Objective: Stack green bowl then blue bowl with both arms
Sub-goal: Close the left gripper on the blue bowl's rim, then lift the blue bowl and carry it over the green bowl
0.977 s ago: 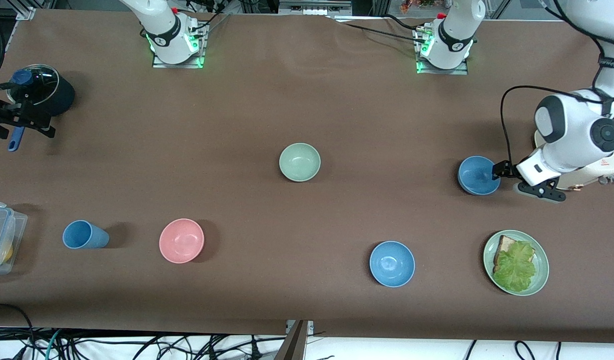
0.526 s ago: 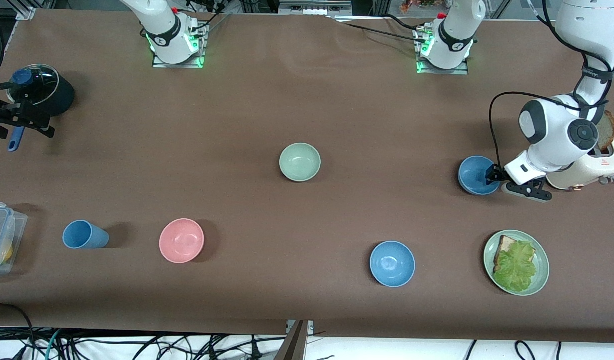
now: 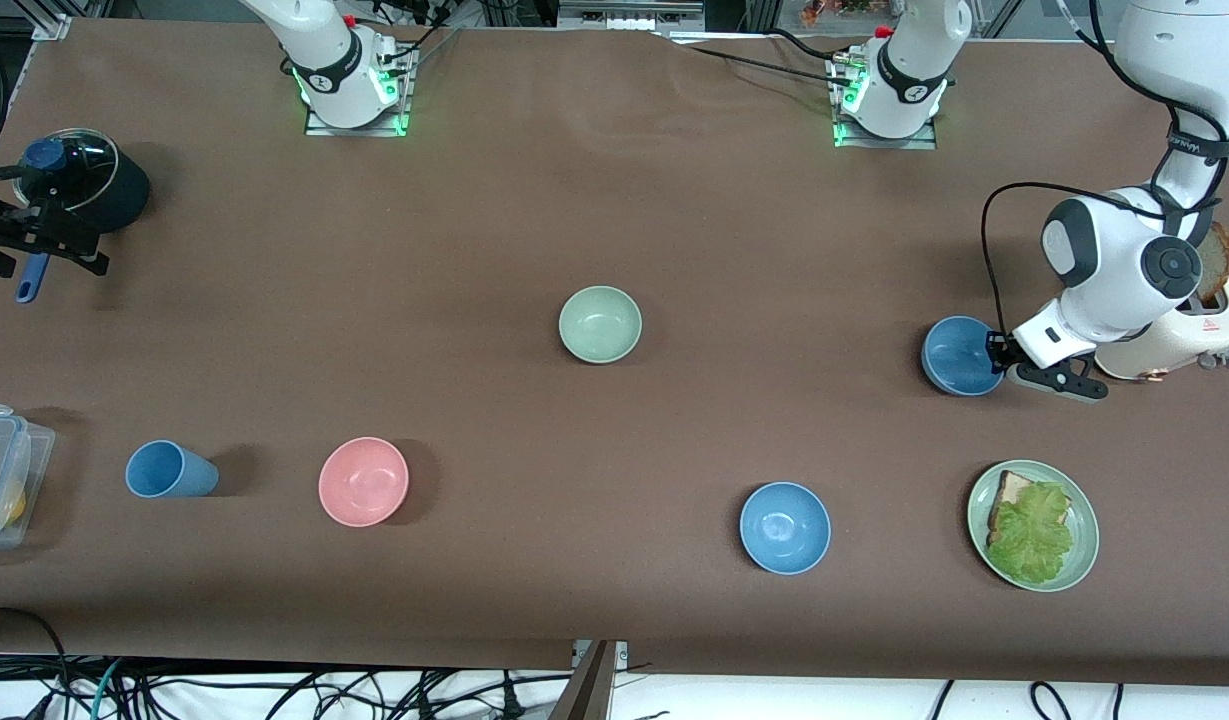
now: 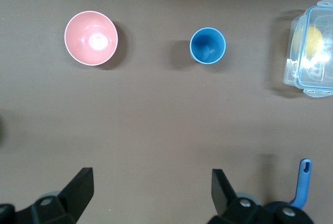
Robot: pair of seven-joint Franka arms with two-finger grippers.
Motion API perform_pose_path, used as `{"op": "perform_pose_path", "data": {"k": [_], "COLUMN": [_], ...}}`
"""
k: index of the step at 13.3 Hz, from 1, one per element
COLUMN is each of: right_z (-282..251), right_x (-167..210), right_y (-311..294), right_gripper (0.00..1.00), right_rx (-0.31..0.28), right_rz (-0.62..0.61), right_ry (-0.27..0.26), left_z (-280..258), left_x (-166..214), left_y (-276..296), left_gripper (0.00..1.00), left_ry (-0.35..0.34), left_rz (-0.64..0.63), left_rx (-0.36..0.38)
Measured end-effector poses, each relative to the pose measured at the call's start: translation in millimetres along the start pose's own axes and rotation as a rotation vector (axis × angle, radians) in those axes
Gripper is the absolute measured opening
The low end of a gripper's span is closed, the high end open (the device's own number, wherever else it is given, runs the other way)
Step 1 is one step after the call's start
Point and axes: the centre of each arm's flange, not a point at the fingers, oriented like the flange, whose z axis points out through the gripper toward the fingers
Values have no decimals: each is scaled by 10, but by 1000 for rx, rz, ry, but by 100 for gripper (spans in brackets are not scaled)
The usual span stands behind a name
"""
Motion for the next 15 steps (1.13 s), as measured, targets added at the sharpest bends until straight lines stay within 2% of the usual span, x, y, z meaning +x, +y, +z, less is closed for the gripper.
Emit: {"op": "perform_pose_path", "data": {"k": [4,7,10,12,15], "right_z": [2,2,2,3,4], "right_x": [0,0,0,-1,-1], "right_y": [5,7,8,10,13], "right_gripper": [100,100,100,100,100], "right_rx": [0,0,0,0,0], "right_rz": [1,1,1,2,2], "right_ry": [0,0,-1,-1,-1], "left_z": [-30,-247,-1011,-1462,-1723], "left_x": [-1,109,581,868,1210], "left_y": [4,-34,58,282,966], "left_gripper": [5,5,5,5,5], "left_ry": [-7,-75,-112,-90,-65], "left_rz": [0,3,40,71,83], "left_rx": [-4,-39,-82,-114,-128]}}
